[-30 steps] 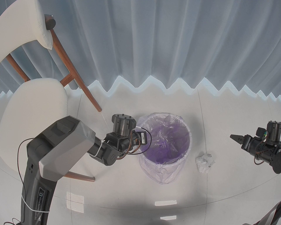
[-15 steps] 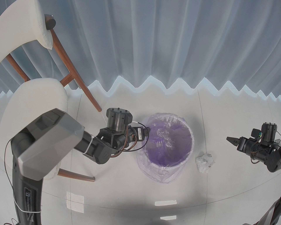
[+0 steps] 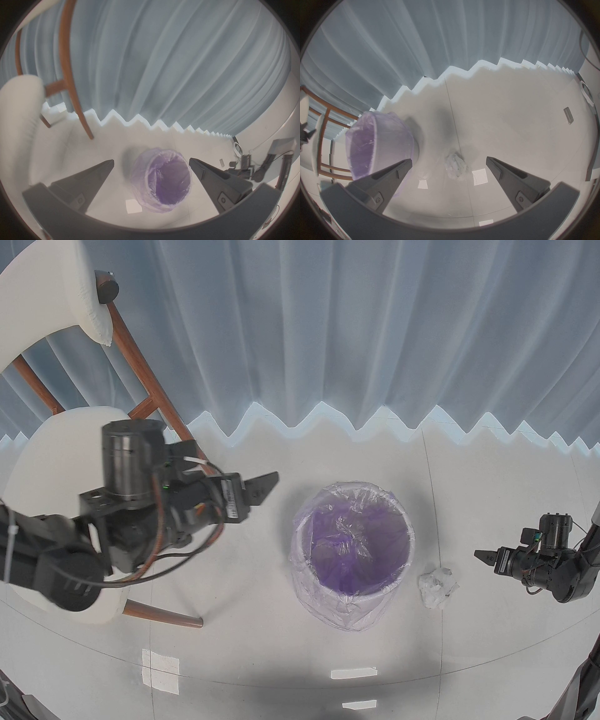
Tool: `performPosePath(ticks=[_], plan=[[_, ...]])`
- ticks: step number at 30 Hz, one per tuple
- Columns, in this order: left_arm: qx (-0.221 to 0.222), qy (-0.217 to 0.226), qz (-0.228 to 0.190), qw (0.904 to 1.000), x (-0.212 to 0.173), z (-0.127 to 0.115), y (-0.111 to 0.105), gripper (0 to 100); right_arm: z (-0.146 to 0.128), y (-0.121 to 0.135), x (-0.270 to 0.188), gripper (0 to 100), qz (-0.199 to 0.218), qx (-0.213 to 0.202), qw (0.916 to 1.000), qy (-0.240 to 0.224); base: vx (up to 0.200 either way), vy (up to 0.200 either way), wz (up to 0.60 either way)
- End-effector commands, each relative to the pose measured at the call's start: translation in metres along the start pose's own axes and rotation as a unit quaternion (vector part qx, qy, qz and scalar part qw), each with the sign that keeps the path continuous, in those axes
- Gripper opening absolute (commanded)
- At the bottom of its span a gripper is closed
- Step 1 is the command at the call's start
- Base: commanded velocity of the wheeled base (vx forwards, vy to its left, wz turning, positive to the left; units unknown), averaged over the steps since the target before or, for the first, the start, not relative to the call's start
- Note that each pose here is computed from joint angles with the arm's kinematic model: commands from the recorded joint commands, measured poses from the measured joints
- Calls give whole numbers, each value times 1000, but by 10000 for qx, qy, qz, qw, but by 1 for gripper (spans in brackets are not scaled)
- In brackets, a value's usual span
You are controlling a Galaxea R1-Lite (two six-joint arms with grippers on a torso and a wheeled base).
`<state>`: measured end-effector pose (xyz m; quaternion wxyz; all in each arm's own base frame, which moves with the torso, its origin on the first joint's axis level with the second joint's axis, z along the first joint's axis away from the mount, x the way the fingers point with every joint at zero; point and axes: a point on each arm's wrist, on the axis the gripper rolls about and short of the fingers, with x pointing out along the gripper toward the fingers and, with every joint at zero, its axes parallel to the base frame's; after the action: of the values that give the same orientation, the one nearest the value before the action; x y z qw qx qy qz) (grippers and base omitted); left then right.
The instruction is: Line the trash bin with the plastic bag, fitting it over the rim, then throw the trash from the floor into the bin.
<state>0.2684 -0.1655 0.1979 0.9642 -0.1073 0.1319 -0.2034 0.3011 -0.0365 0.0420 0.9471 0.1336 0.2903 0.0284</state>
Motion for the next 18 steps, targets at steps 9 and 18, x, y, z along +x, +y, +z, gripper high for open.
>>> performPosePath(ticks=[9,18], plan=[[-224,-1125,1163,9866,-138,14,67,100,-20,-18,108,100,-121,-256,9961,837,0,0,0],[-255,-1109,1433,9831,-155,1,76,100,-21,-5,152,100,-44,-281,9876,1547,0,0,0]])
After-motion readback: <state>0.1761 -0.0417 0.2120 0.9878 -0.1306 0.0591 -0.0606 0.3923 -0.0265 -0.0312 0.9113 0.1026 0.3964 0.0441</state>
